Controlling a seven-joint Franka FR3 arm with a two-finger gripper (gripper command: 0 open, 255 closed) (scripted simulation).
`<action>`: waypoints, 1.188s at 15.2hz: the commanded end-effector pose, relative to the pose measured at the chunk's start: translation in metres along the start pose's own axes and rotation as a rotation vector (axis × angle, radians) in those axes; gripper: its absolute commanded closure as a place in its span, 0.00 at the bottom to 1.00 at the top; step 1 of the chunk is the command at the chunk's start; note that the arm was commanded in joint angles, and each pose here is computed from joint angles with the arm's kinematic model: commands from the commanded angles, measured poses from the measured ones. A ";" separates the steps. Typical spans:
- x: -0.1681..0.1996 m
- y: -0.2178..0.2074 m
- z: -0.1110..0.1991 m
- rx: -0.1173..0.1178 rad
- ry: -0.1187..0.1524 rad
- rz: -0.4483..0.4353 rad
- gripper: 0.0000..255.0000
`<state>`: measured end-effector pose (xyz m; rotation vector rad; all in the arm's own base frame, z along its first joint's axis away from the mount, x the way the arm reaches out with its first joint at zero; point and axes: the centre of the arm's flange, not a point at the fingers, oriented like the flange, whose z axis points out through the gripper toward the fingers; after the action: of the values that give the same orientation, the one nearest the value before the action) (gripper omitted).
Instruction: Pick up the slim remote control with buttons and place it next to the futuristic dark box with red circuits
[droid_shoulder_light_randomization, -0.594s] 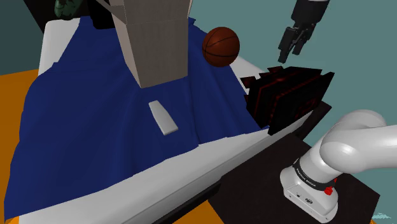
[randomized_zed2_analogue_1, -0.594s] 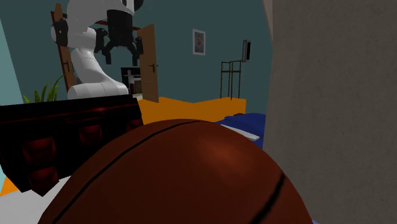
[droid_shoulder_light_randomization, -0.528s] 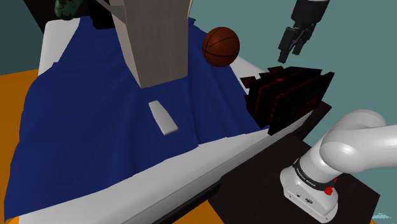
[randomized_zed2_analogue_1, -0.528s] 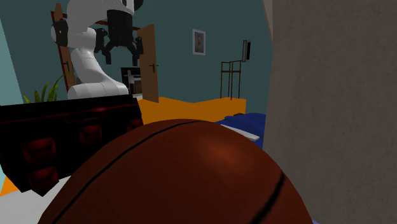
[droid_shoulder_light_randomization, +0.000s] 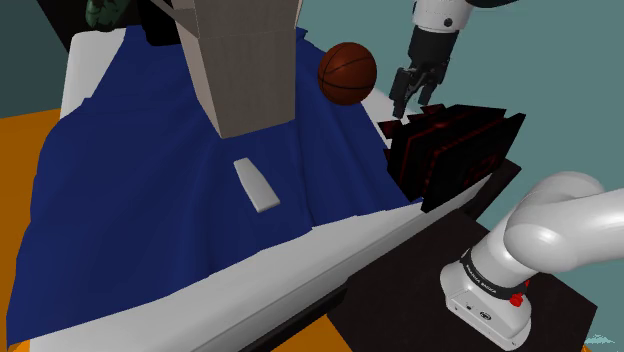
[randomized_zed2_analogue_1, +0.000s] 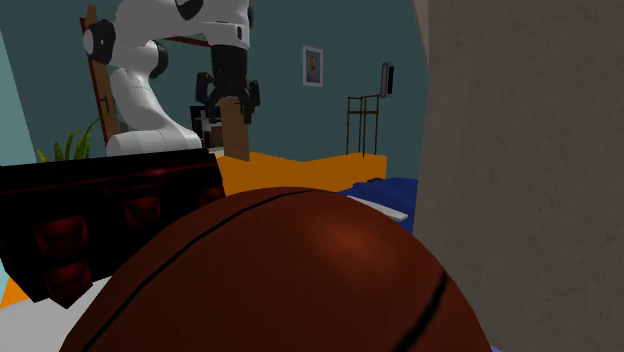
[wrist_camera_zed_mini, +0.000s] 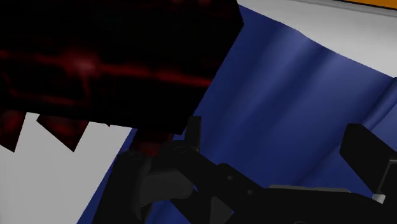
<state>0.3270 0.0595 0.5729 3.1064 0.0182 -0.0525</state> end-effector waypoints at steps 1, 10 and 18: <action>0.013 -0.020 0.011 0.003 0.002 0.008 0.00; 0.075 -0.104 0.065 0.010 0.009 0.040 0.00; 0.133 -0.177 0.112 0.017 0.014 0.069 0.00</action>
<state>0.4460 0.2277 0.4589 3.1200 -0.0823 -0.0311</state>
